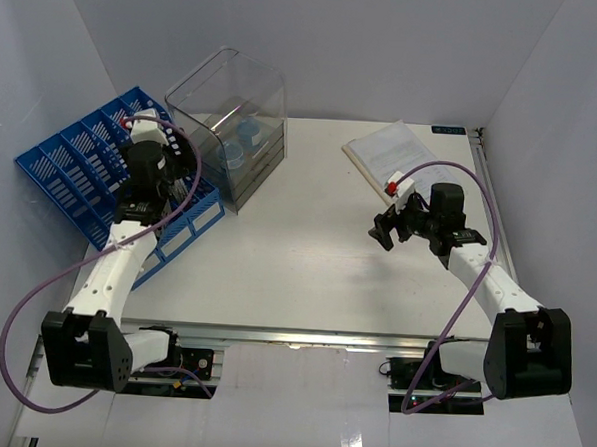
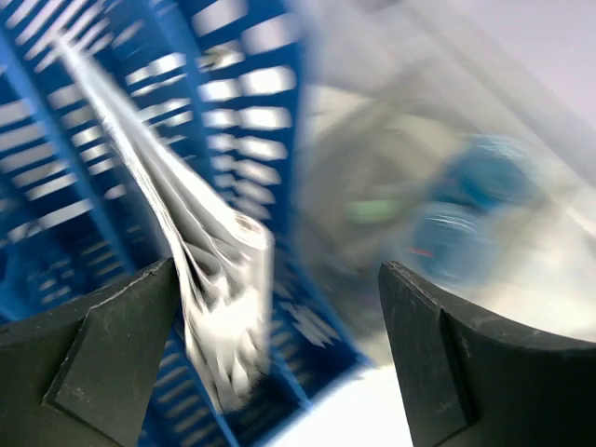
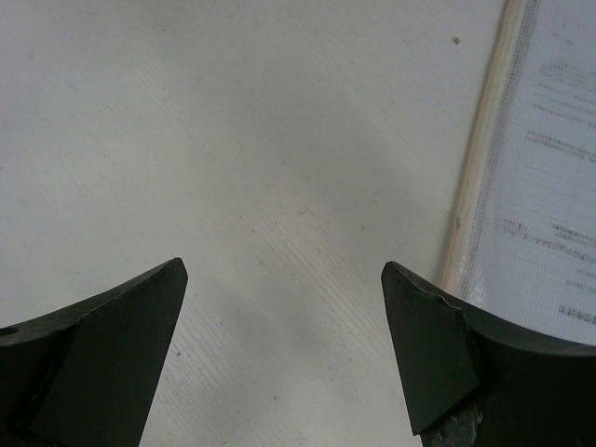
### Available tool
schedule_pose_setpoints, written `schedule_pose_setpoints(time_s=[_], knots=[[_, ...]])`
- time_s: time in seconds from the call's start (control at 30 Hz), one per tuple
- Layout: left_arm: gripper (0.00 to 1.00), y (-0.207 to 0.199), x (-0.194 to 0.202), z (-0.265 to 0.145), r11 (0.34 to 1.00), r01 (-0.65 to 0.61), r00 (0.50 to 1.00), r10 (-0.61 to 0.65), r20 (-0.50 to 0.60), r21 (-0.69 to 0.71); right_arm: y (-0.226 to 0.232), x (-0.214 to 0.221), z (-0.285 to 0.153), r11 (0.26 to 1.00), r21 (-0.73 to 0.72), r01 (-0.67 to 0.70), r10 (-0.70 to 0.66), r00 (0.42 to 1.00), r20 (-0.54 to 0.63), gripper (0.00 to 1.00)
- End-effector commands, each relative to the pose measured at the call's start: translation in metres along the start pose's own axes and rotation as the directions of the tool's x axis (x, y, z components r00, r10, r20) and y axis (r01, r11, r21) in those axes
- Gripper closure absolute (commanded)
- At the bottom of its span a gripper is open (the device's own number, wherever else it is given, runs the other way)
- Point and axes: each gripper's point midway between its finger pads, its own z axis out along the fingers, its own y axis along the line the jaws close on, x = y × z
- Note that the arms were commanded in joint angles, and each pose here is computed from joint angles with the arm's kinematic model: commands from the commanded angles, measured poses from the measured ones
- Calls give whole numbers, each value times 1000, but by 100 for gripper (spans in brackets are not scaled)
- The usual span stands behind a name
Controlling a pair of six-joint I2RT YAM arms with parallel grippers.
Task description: Organize the desk
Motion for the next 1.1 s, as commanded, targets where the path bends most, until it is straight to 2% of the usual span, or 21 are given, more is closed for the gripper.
schedule_pose_setpoints(time_s=[0.0,0.07,0.2,0.33,0.4,0.43,0.53,0.77,0.87,0.93,1.07], knots=[[2,-70,-47,-80,901,63,998,-63,-15,429,-56,12,12,984,153,95,-73,987,-146,9],[2,-84,-52,-112,843,119,993,-111,-47,525,-85,26,26,974,208,88,-34,967,-253,10],[2,-92,-33,-157,762,220,975,-157,-156,608,-122,43,47,964,240,113,-12,921,-389,10],[2,-89,14,-184,714,350,933,-205,-297,606,-145,60,62,954,232,192,-61,877,-477,6],[2,-85,38,-196,694,433,893,-247,-375,574,-151,65,65,951,226,210,-70,859,-507,2],[2,-84,46,-199,685,468,874,-267,-406,558,-152,69,68,953,214,213,-74,853,-517,4],[2,-79,71,-204,678,526,835,-297,-463,513,-149,82,72,963,181,197,-66,832,-552,15],[2,-73,101,-203,661,632,747,-382,-544,404,-142,110,74,972,167,167,-31,792,-610,61],[2,-78,106,-201,616,693,692,-421,-587,375,-135,117,74,977,152,148,-24,790,-613,80],[2,-83,113,-200,576,740,638,-440,-631,347,-129,121,69,979,152,134,-12,786,-618,91],[2,-91,107,-192,535,774,603,-464,-649,338,-106,108,66,993,99,63,0,843,-537,92]])
